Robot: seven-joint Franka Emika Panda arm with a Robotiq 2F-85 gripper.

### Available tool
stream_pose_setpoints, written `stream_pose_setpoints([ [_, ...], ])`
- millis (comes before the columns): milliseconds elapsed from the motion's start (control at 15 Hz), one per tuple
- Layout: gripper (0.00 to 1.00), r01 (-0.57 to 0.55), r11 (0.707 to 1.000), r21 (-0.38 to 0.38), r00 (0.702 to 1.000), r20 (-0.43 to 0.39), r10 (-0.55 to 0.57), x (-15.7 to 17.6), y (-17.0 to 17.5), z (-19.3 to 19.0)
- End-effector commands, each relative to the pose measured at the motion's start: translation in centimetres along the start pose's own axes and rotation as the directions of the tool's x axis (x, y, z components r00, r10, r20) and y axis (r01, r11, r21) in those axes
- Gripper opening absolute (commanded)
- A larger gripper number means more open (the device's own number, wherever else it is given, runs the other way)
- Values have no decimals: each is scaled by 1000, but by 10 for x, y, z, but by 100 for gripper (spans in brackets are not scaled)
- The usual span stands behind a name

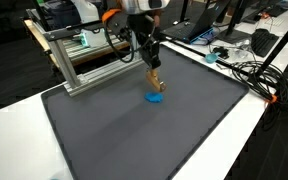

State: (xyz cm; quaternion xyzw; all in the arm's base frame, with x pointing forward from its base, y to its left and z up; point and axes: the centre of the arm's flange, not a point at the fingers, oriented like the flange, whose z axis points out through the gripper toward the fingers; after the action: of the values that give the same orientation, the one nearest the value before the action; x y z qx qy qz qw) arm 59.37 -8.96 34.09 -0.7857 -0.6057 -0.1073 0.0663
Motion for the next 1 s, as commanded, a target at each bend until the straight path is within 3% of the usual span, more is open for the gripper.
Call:
stream_pose_setpoints([
  [0, 23, -14, 1000, -8, 1000, -14, 13, -19, 1, 10],
  [467, 23, -48, 999, 1, 999, 11, 48, -33, 13, 49],
  [933, 23, -50, 998, 40, 999, 20, 49, -28, 19, 60],
])
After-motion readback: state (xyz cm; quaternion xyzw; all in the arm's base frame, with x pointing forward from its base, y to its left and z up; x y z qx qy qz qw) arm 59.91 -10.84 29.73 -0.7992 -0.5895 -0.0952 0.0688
